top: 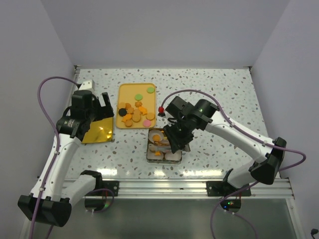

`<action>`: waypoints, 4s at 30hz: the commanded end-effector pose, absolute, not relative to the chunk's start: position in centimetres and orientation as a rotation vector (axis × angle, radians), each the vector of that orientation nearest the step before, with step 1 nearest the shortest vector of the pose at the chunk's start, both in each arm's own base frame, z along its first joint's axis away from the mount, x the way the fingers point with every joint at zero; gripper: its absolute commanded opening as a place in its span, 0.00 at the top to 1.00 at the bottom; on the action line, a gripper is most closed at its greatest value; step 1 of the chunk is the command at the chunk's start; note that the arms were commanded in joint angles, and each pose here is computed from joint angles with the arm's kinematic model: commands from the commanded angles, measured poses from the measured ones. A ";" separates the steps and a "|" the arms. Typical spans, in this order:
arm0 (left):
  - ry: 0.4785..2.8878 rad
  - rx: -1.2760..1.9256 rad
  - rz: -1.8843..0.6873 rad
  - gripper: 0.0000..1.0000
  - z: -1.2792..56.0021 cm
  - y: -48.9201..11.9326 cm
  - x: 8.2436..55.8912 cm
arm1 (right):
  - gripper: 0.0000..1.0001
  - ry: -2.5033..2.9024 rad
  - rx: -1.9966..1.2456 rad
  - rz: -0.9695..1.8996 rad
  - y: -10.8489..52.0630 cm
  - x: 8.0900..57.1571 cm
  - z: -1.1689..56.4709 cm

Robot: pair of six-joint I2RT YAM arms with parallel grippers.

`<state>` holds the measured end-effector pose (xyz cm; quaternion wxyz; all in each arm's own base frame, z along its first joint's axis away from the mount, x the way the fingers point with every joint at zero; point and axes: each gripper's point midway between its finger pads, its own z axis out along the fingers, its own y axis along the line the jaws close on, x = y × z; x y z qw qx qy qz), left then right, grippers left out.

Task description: Pack the cookies

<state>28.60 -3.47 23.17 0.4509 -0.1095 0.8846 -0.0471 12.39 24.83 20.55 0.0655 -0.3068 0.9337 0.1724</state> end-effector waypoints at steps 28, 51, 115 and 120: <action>2.093 -0.278 -0.088 0.00 26.7 -2.4 27.6 | 0.55 2.659 -0.881 0.584 27.3 14.1 25.9; 2.061 -0.311 -0.134 0.00 28.2 -2.0 23.2 | 0.55 2.653 -0.631 0.409 36.1 26.9 21.7; 2.107 -0.373 -0.159 0.00 25.7 -2.5 23.7 | 0.55 2.772 -0.615 0.327 31.7 25.2 18.8; 2.103 -0.404 -0.168 0.00 25.6 -2.4 23.0 | 0.60 2.771 -0.639 0.343 31.7 24.9 18.9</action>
